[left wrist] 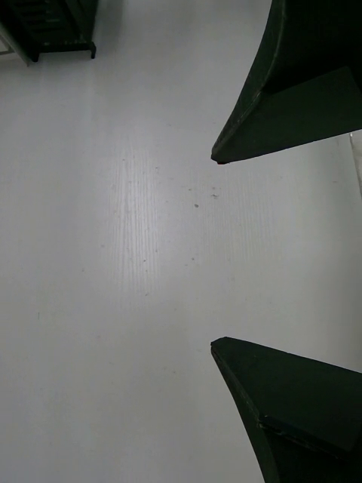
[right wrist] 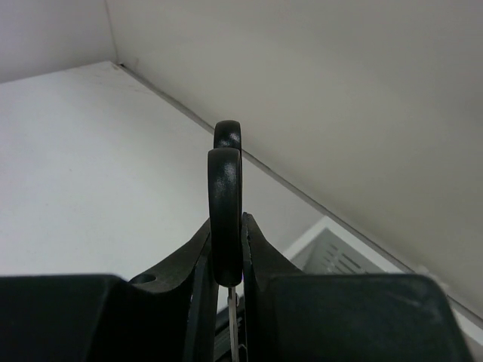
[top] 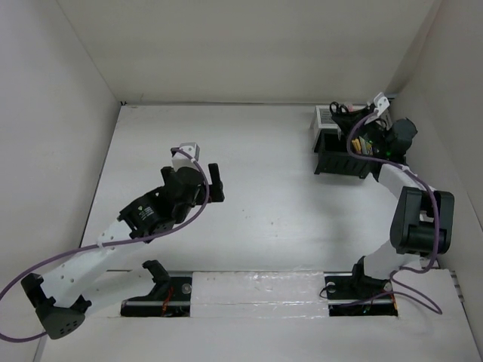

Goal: Sort the stationery into containers
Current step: Place the scissors in the storage box.

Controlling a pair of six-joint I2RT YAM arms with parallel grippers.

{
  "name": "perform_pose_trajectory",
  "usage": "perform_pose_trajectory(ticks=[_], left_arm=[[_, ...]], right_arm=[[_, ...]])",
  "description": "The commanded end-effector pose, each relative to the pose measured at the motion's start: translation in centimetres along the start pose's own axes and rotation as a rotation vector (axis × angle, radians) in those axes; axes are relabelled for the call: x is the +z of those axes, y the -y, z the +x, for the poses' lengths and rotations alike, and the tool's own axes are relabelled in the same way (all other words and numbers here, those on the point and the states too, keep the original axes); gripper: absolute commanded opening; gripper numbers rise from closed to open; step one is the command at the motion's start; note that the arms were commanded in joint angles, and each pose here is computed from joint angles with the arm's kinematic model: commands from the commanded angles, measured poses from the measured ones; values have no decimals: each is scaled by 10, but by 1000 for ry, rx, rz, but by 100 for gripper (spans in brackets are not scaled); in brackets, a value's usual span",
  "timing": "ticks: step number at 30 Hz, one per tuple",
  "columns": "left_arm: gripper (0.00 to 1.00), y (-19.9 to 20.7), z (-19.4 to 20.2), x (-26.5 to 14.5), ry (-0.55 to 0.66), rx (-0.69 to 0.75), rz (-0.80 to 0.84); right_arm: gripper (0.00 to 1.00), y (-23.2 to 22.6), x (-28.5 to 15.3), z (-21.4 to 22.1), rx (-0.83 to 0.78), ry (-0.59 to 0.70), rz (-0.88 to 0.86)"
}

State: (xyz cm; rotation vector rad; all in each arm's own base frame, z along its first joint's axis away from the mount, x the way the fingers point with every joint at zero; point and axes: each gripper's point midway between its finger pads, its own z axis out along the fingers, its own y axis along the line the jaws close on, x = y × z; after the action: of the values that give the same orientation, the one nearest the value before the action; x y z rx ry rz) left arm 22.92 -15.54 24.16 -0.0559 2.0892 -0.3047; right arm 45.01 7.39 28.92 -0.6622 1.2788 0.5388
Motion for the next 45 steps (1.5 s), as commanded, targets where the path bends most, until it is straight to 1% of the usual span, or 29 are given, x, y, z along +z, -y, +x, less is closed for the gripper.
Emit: perform_pose_trajectory(ticks=[1, 2, 7, 10, 15, 16, 17, 19, 20, 22, 23, 24, 25, 26, 28, 29, 30, 31, 33, 34, 35, 36, 40, 42, 43, 44, 45], left_arm=[[100, 11, -6, -6, 17, 29, 80], [100, 12, -5, -7, 18, 25, 95], [100, 18, 1, -7, -5, 46, 132], [100, 19, 2, -8, -10, 46, 140], [100, 20, -5, -15, 16, 37, 167], [100, 22, -2, -13, 11, 38, 175], [100, 22, -2, -13, 11, 38, 175], [100, 22, -2, -13, 11, 38, 175], [100, 23, -1, -14, 5, 38, 186], [100, 23, -1, -14, 6, 48, 186], [100, 23, -1, -14, 6, 48, 186], [100, 24, 0, -14, 1, 48, 193], [100, 24, 0, -14, 1, 48, 193], [100, 24, 0, -14, 1, 48, 193], [100, 24, -2, -16, 8, 44, 198], [100, 25, -4, -16, 15, 40, 202], [100, 27, -4, -19, 17, 36, 216], [100, 27, -4, -19, 17, 36, 216], [100, 26, -4, -19, 18, 46, 216], [100, 26, -4, -19, 18, 46, 216], [100, 26, -4, -19, 18, 46, 216], [100, 26, -6, -21, 26, 41, 221], [100, 25, -8, -23, 33, 37, 225], [100, 24, -9, -23, 38, 36, 217], [100, 23, -10, -22, 43, 26, 207], [100, 19, -9, -22, 41, 21, 185], [100, 9, -12, -19, 61, 7, 128]], right_arm=[[0, 14, -7, -25, -136, 73, -28], [0, 16, -10, -20, -112, 69, -32], [0, 18, -10, -18, -130, 72, -50], [0, 16, -11, -8, -109, 76, -52], [0, 15, -12, 7, -77, 80, -54], [0, 17, -16, 17, -57, 66, -43], [0, 19, -15, 13, -74, 79, -33], [0, 17, -20, 28, -39, 70, -9], [0, 14, -21, 24, -55, 89, -12], [0, 13, -22, 36, -34, 82, -11], [2, 12, -22, 34, -13, 90, -14], [2, 16, -24, 32, -29, 103, -7], [4, 13, -26, 32, -25, 108, -9], [11, 11, -27, 32, -18, 111, -10], [19, 12, -30, 34, -11, 110, -2], [26, 11, -32, 39, 4, 105, 10], [39, 15, -37, 37, -14, 117, 33], [45, 13, -38, 38, -4, 119, 32], [51, 11, -40, 40, 2, 124, 40], [61, 10, -40, 38, 4, 129, 38], [63, 9, -40, 36, 1, 137, 36], [100, 8, -41, 34, 3, 148, 43], [100, -2, -46, 0, -11, 212, 26], [100, -15, -38, -11, -6, 219, -7], [100, -21, -34, -35, -32, 244, -19], [100, -25, -30, -43, -58, 244, -30], [100, -34, -17, -38, 6, 199, -42]])
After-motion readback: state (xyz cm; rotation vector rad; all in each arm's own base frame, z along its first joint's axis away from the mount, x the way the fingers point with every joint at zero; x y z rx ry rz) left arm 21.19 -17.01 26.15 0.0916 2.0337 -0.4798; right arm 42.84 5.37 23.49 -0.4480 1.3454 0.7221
